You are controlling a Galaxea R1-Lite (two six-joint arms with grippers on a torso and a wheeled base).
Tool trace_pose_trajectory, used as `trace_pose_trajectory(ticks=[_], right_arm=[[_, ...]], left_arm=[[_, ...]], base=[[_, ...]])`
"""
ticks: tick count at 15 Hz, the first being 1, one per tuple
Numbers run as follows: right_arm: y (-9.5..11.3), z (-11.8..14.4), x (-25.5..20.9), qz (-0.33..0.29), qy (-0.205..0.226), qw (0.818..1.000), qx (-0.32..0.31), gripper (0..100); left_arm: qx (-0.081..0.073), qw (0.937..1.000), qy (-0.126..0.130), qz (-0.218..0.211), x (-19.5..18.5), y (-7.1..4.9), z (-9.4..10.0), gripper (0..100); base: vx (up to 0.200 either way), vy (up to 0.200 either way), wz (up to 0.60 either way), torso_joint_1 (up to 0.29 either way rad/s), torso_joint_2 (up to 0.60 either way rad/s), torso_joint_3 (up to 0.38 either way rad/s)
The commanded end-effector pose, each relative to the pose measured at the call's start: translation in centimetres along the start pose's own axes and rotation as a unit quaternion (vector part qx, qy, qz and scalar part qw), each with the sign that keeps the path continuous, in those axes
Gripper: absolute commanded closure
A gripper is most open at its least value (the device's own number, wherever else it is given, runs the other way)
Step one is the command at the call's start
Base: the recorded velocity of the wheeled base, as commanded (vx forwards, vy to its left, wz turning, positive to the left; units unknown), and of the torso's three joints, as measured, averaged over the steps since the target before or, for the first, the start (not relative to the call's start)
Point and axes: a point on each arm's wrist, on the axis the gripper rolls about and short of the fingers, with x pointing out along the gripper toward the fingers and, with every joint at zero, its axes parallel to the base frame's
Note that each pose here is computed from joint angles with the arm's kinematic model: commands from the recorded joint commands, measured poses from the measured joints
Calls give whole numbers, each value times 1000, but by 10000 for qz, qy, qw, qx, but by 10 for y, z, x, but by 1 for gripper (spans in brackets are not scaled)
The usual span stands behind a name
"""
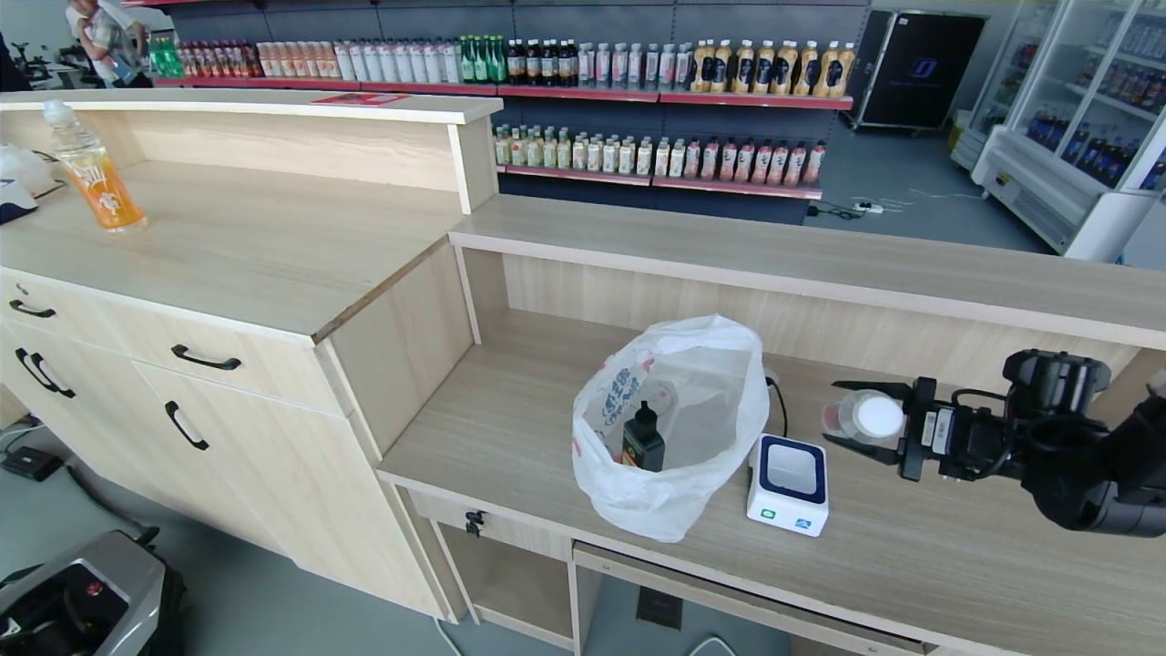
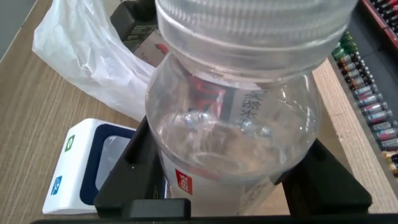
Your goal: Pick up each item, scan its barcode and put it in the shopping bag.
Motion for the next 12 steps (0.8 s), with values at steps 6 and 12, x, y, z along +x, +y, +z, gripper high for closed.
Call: trace_pose_trajectory(ticks=[6,12], right_arm=[[9,-7,17,133,-149,9998,29,100],[3,-5,28,68,-301,9991,-293,100]], left_arm=[[-2,10000,-3,1,0,0,0,0],[-2,10000,-3,1,0,0,0,0]], base=[[0,0,0,0,0,0],[0,0,0,0,0,0]])
